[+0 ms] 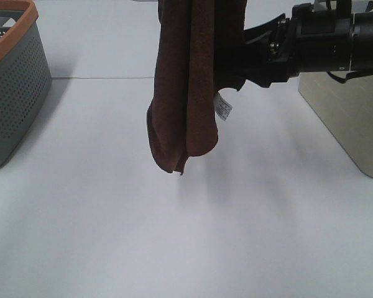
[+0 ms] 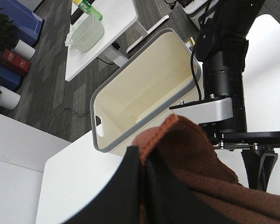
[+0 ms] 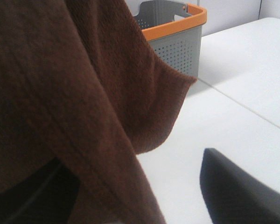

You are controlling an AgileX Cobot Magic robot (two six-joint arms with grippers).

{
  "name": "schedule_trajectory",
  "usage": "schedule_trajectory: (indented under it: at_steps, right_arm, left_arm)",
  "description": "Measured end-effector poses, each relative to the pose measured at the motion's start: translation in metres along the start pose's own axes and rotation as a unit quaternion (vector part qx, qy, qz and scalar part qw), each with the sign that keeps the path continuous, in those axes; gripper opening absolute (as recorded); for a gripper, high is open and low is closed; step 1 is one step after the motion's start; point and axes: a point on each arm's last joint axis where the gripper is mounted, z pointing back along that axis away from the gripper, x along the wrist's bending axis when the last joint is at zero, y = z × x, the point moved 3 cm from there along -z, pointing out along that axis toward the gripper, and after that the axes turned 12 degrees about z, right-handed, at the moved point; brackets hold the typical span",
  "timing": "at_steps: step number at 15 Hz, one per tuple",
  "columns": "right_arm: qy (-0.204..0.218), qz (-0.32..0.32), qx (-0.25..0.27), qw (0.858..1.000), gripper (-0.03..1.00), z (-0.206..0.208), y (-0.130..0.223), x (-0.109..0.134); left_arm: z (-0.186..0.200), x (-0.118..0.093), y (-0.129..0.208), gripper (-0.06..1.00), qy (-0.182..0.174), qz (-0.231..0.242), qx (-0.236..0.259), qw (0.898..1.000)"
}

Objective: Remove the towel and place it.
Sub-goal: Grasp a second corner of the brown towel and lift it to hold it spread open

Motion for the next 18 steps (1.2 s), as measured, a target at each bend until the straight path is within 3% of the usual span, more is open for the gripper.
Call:
schedule_trajectory:
  at_steps: [4, 10, 14, 18]
  right_arm:
    - [-0.018, -0.023, 0.019, 0.999, 0.50, -0.014, 0.020, -0.002]
    - [-0.047, 0.011, 0.011, 0.999, 0.41, -0.033, 0.007, 0.014]
    - [-0.021, 0.023, 0.049, 0.998, 0.00, -0.044, 0.010, 0.019]
    - [0.037, -0.003, 0.088, 0.995, 0.00, -0.032, 0.007, 0.009]
  left_arm:
    - [0.000, 0.000, 0.000, 0.00, 0.000, 0.000, 0.000, 1.000]
    - [0.000, 0.000, 0.000, 0.00, 0.000, 0.000, 0.000, 1.000]
    - [0.000, 0.000, 0.000, 0.00, 0.000, 0.000, 0.000, 1.000]
    - [0.001, 0.004, 0.009, 0.00, -0.014, 0.019, 0.035, 0.999]
